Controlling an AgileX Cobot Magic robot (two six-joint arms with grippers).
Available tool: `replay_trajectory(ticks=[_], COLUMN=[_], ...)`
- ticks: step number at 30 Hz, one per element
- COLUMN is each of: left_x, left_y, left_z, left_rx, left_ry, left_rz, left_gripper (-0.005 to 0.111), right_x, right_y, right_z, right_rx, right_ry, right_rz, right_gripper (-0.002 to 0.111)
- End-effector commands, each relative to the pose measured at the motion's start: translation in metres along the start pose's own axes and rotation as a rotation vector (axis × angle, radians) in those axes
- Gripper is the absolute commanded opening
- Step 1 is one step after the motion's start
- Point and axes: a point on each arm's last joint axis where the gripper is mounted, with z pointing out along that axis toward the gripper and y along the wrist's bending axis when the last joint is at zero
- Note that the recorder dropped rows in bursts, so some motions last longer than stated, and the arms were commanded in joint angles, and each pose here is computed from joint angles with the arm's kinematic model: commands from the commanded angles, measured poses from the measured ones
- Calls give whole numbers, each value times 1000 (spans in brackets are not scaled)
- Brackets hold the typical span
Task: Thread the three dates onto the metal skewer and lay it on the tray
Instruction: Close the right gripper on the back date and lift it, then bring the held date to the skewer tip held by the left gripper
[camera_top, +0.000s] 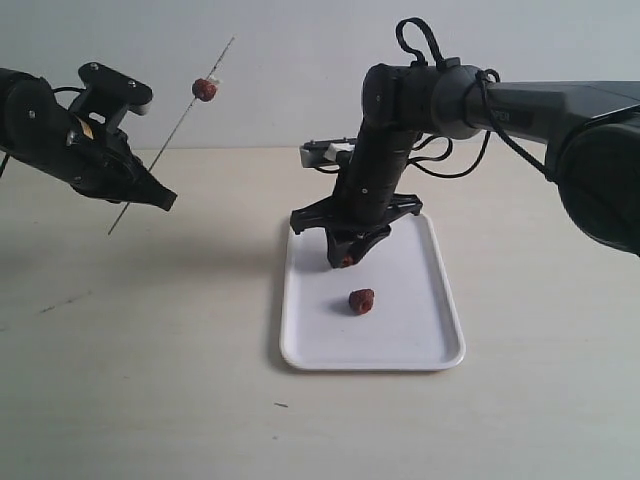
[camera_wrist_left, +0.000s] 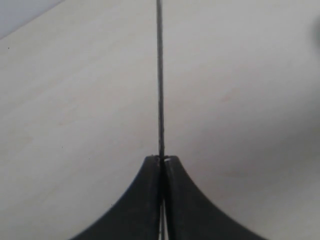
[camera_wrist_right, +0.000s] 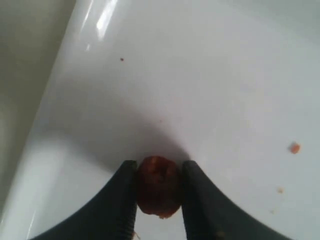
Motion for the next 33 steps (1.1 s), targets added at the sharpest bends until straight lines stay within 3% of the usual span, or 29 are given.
replay_trajectory(ticks=[1,8,13,16,24,29,33], left_x=[-4,-4,-1,0,-9,-10,-2], left_y=[-1,-1,-7,-19,-73,-90,-94], left_z=[-1,-1,-1,-2,-7,-10,-7], left_rx=[2,2,23,49,131,178,217], left_ry=[-19,-19,26,59,55,52,135], left_rz=[-10,-11,-2,65,226,193,152], left_gripper=[0,0,0,0,0,0,0], right_x=[-3,-9,-18,-24,-39,-44,-45], right_y=[-1,-13,-42,-60,-93,-104,-113], right_z=[0,-15,-39,-51,-68,-74,-78], right_rx=[-4,12,19,18,-77,-100,-126], right_ry=[-33,-98,-223,-315,-538,-620,-657], right_rz=[-2,16,149,223,379,414,458], right_gripper=[27,27,27,27,27,27,27])
